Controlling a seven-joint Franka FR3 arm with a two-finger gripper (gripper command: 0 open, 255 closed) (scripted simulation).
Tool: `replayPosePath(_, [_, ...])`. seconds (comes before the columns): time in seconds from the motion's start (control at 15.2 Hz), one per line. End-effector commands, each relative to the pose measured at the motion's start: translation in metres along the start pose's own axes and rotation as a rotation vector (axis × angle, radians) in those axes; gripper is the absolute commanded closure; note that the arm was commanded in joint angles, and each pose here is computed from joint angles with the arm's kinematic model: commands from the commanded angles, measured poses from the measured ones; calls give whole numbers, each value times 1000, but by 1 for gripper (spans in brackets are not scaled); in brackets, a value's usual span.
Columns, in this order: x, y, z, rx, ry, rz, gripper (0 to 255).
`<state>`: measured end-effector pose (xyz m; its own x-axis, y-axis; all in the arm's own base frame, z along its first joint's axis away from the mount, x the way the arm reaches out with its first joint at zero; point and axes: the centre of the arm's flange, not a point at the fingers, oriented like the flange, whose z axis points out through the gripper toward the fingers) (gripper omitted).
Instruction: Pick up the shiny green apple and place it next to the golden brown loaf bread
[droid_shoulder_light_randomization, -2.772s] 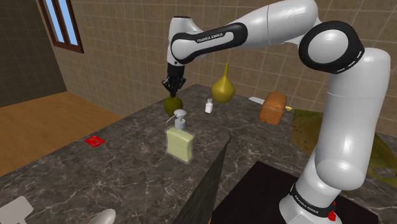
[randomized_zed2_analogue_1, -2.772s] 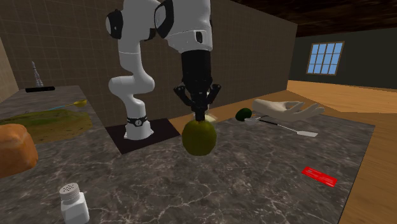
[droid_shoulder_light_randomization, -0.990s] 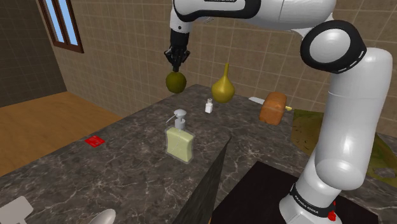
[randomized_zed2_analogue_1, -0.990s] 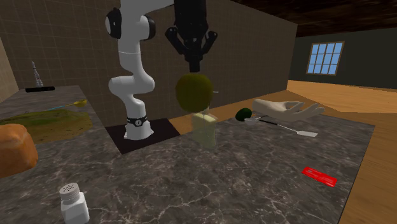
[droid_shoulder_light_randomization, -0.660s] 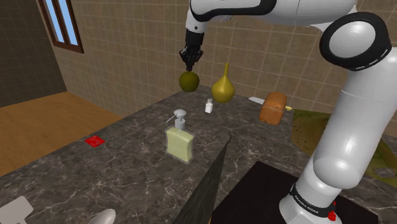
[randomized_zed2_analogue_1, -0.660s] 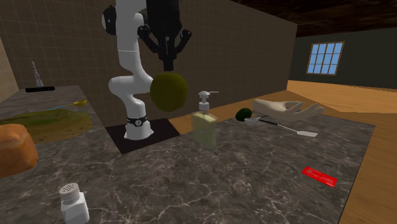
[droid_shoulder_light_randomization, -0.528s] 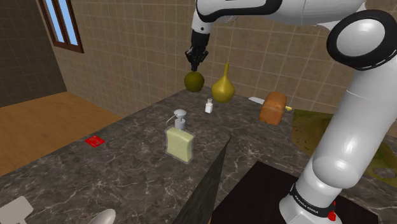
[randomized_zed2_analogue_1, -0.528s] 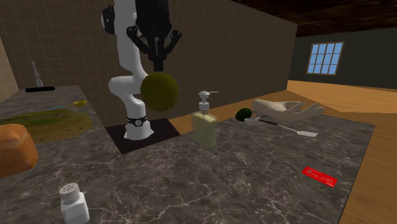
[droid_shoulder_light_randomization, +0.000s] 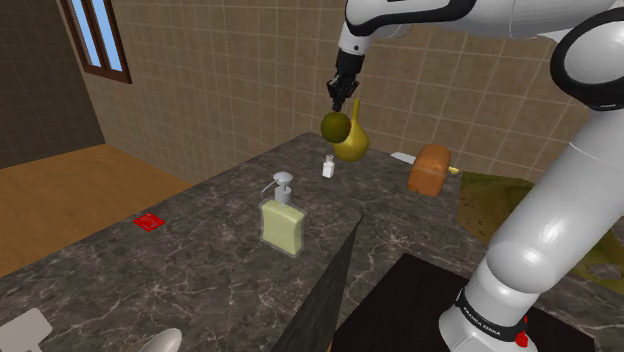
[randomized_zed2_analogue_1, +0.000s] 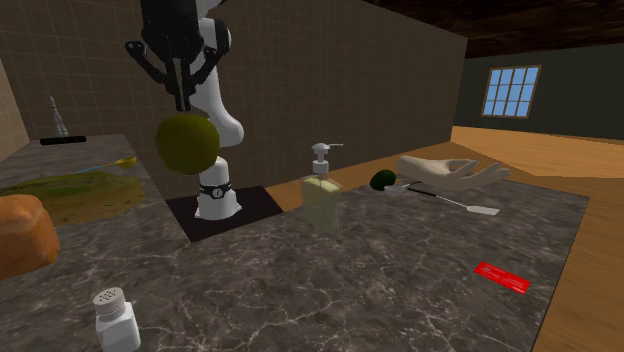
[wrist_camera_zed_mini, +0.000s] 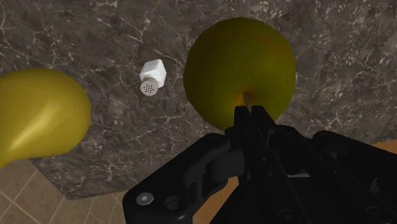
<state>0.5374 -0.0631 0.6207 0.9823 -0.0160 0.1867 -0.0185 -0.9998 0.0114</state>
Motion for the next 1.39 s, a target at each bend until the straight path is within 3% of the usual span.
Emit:
replayPosePath(0.0, [-12, 22, -1, 1, 1, -2, 255])
replayPosePath(1.19, [-122, 237, -20, 1, 1, -2, 255])
replayPosePath(1.32, [-124, 237, -10, 1, 1, -2, 255])
